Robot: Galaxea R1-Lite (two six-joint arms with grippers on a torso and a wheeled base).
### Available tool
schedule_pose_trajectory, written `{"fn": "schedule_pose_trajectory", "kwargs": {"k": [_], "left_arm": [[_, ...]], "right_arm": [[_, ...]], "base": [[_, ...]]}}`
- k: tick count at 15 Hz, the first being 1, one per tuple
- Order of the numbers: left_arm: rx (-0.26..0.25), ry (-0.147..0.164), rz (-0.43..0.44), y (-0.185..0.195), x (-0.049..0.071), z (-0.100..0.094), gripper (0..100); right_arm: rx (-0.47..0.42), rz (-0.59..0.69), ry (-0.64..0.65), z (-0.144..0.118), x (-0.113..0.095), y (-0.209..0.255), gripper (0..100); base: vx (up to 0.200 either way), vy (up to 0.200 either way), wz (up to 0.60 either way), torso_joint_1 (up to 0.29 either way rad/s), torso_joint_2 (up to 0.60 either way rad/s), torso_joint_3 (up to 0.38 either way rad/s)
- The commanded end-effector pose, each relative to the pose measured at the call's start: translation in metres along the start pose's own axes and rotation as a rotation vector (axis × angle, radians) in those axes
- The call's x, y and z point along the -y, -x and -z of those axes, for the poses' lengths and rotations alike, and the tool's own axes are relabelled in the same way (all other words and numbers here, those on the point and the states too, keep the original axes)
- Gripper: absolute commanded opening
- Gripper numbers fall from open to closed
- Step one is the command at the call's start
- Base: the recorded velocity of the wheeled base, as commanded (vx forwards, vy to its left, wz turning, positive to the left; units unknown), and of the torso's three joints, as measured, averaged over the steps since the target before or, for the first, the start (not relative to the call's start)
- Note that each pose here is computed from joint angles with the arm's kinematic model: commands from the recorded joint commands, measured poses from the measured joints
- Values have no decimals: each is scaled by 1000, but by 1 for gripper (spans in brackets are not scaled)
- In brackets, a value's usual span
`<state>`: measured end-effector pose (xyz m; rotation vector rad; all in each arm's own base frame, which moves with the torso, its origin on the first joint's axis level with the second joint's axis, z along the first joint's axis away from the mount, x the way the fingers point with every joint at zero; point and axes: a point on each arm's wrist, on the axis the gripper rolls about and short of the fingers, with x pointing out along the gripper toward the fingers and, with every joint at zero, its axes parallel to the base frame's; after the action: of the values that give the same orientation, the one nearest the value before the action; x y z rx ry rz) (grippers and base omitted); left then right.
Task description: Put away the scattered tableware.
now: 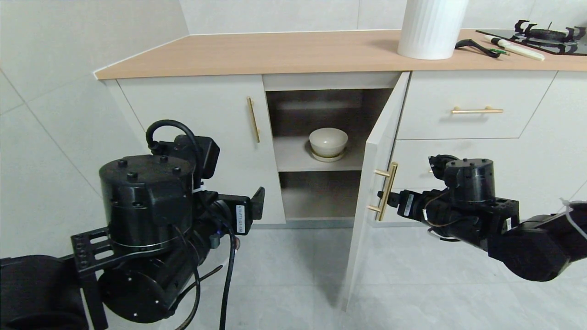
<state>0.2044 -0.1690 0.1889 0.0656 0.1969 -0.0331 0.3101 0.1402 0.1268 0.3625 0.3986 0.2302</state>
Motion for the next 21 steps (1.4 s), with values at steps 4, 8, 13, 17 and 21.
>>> {"fn": "schedule_pose_trajectory", "kwargs": {"k": [4, 8, 13, 17, 21], "left_arm": [[-17, -19, -4, -5, 4, 6, 100], [-22, -54, 2, 3, -2, 8, 100], [-23, -56, 1, 1, 0, 8, 100], [-21, -54, 2, -2, 3, 7, 100], [-18, -66, -1, 0, 1, 7, 100]], "right_arm": [[-29, 23, -13, 14, 7, -17, 100], [0, 5, -60, 16, 4, -24, 100], [17, -5, -109, 25, -2, -41, 100], [0, -8, -123, 33, -5, -48, 100], [4, -4, -142, 33, -5, -52, 100]], "base": [[0, 0, 0, 0, 0, 0], [100, 0, 0, 1, 2, 1], [200, 0, 0, 2, 0, 4], [150, 0, 0, 3, 4, 2], [0, 0, 0, 0, 0, 0]]}}
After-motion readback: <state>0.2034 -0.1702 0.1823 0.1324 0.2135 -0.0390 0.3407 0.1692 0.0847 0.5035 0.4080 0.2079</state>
